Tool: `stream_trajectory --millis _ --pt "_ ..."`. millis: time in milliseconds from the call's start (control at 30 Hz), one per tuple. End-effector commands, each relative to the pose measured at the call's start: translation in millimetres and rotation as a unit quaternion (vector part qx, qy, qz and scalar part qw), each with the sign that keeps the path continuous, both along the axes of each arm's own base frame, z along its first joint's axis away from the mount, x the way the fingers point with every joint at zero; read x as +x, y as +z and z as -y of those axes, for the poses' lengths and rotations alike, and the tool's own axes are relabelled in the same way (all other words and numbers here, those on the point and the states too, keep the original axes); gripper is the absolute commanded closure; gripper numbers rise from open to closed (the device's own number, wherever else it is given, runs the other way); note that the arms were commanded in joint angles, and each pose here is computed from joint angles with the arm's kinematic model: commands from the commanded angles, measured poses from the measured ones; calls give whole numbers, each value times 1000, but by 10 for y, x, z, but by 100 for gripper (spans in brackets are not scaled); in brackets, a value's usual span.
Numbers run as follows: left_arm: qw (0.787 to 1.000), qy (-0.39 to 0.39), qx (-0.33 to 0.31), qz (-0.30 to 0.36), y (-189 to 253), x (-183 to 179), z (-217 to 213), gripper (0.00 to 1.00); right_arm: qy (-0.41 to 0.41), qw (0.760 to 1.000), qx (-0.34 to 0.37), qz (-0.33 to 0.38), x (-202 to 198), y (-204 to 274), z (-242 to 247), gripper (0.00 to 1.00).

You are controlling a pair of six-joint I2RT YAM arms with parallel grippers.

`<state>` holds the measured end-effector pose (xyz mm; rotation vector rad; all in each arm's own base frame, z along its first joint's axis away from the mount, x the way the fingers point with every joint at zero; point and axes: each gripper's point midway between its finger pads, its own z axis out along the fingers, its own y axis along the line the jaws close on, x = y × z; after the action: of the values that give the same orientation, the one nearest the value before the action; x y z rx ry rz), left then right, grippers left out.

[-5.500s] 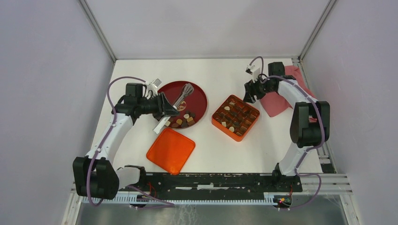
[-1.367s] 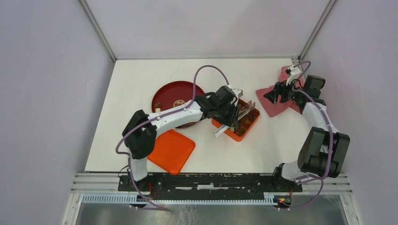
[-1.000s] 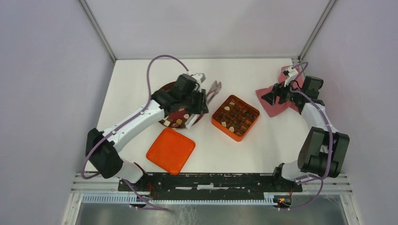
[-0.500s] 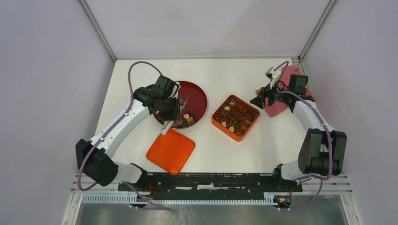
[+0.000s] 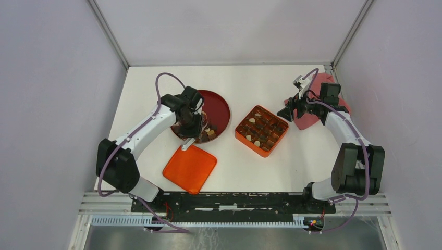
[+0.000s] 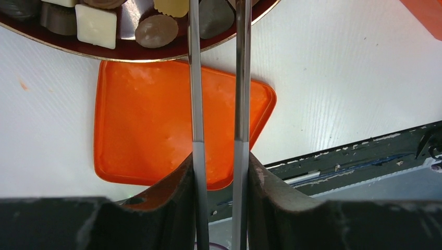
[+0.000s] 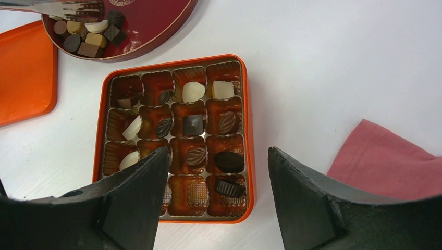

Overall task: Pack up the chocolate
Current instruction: Pick up the fake chocolate from the plate.

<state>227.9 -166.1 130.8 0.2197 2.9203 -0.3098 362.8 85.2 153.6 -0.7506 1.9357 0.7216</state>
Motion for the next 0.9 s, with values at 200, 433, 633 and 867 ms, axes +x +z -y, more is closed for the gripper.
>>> stream_trajectory --millis 200,433,633,867 --pt "999 -28 10 30 76 258 33 56 8 1000 -4 27 43 116 -17 25" --pt "999 -31 15 23 24 268 39 55 10 1000 -1 25 52 108 -25 25" --pt "999 -36 18 15 -28 285 52 55 9 1000 -2 26 42 109 -21 25" --pt "999 -36 39 10 -85 290 -16 55 10 1000 -2 27 35 111 -25 25"
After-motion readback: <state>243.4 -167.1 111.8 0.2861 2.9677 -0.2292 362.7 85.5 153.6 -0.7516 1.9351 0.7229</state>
